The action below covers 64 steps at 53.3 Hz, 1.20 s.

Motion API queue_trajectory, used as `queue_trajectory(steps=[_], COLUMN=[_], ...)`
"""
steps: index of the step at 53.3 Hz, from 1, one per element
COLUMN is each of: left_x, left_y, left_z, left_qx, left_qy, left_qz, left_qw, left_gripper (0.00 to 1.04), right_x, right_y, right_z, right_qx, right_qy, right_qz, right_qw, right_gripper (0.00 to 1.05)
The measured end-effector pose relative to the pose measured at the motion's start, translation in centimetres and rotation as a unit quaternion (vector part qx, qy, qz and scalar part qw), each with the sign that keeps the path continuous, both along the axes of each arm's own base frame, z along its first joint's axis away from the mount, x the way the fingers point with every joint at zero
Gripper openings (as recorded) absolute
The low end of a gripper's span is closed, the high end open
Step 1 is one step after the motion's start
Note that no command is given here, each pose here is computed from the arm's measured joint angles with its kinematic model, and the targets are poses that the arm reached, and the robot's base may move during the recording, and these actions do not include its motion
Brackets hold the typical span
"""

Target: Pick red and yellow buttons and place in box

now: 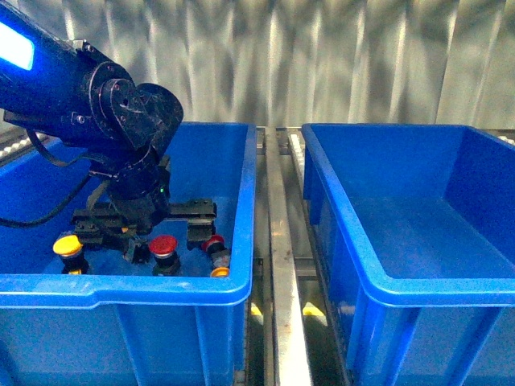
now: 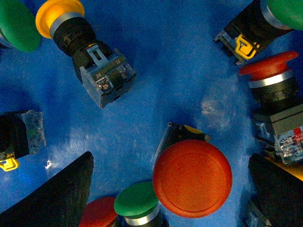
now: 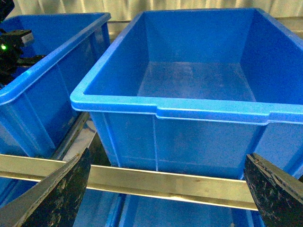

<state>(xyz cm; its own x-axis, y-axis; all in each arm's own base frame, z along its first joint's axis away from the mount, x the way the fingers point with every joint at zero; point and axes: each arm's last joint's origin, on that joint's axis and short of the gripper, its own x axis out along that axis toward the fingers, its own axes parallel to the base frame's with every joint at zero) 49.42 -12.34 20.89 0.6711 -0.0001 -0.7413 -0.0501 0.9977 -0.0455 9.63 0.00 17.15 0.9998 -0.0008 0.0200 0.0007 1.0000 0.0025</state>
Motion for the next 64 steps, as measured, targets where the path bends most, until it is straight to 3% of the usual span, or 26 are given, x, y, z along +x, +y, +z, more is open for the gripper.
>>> queue_trajectory(steps=[21, 48, 64], left_x=[0.5, -1.1, -10.7], left_y=[-0.2, 0.9, 8.3], left_z=[0.1, 0.6, 10.2], left_qx=[0.004, -0.012, -0.074], left_qy=[0.006, -0.015, -0.152], left_qz=[0.001, 0.005, 0.030], left_qw=[1.000, 1.000, 0.985], left_gripper=[0.38, 0.35, 0.35], right_x=[0.0, 0.0, 0.0], right_y=[0.0, 0.0, 0.0], right_z=[0.0, 0.0, 0.0], right_qx=[0.000, 0.000, 0.000], right_qy=[0.000, 0.000, 0.000], right_qz=[0.000, 0.000, 0.000], right_qw=[1.000, 1.000, 1.000], right_gripper=[0.98, 0.98, 0.98])
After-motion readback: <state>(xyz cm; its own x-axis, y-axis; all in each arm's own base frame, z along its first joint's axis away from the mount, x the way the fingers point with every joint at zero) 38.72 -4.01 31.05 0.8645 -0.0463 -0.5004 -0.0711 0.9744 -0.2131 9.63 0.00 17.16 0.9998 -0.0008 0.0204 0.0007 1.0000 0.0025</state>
